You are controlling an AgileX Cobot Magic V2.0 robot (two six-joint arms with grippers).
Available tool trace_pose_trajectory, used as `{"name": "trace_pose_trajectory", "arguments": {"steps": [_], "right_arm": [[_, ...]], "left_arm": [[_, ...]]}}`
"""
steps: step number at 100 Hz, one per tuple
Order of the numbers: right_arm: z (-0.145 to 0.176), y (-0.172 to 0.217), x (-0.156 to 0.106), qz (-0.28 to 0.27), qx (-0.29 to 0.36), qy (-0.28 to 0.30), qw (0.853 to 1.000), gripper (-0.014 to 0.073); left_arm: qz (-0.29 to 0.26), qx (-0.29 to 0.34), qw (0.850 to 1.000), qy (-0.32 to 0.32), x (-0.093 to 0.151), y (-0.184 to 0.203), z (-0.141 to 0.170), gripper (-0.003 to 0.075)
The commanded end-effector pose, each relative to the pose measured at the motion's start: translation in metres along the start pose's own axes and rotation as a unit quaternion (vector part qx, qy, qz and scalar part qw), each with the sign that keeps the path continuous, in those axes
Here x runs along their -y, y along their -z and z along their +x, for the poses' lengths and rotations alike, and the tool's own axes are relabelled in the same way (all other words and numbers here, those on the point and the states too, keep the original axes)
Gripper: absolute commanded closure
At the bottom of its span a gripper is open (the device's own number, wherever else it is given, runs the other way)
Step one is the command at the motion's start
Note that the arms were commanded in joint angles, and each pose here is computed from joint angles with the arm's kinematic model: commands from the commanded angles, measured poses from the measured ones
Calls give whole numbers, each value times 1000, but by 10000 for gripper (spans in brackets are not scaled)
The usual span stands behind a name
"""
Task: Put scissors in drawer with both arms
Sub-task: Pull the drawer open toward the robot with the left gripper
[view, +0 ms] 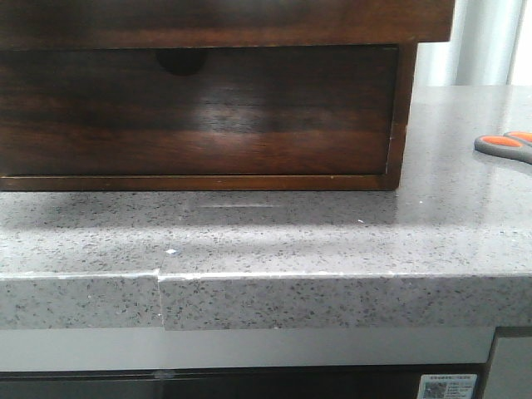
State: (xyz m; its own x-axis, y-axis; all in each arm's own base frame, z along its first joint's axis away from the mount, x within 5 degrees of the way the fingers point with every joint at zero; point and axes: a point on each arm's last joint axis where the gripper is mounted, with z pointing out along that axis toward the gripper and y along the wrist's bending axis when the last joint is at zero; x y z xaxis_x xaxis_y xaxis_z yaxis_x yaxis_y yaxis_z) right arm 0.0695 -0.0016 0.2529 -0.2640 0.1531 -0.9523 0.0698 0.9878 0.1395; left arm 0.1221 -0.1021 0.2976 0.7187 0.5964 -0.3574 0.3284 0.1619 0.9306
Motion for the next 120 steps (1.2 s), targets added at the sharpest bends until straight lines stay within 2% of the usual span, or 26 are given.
{"name": "trace_pose_trajectory", "arguments": {"steps": [1, 12, 18, 34, 44, 62, 70, 81, 101, 107, 114, 120], "right_arm": [[-15, 1, -2, -5, 42, 1, 999, 636], [-15, 1, -2, -5, 42, 1, 999, 636], [-15, 1, -2, -5, 42, 1, 999, 636], [-15, 1, -2, -5, 42, 1, 999, 636], [-15, 1, -2, -5, 42, 1, 999, 636], [-15, 1, -2, -5, 42, 1, 999, 636], [-15, 1, -2, -5, 38, 1, 999, 636], [-12, -2, -2, -3, 15, 1, 1000, 636], [-24, -14, -3, 1, -16, 0, 1000, 634], [-31, -20, -4, 3, -27, 1, 1000, 631], [-42, -29, -5, 5, -40, 3, 999, 583], [-52, -38, -6, 7, -49, 2, 999, 489]], "left_arm": [[-41, 70, 996, 35, -16, 3, -17, 741], [-40, 70, 996, 36, -16, 3, -17, 734], [-40, 70, 996, 36, -16, 3, -17, 698], [-39, 54, 997, 36, -15, 2, -14, 486], [-39, 52, 997, 36, -15, 2, -13, 416], [-49, 89, 994, 46, -18, 4, -20, 416], [-83, 114, 986, 86, -25, 7, -24, 416], [-150, 136, 967, 156, -39, 16, -28, 416], [-190, 148, 958, 156, -47, 36, -38, 416], [-198, 146, 954, 174, -48, 41, -39, 416], [-206, 141, 946, 207, -50, 48, -40, 416], [-211, 136, 943, 219, -50, 53, -41, 416]]}}
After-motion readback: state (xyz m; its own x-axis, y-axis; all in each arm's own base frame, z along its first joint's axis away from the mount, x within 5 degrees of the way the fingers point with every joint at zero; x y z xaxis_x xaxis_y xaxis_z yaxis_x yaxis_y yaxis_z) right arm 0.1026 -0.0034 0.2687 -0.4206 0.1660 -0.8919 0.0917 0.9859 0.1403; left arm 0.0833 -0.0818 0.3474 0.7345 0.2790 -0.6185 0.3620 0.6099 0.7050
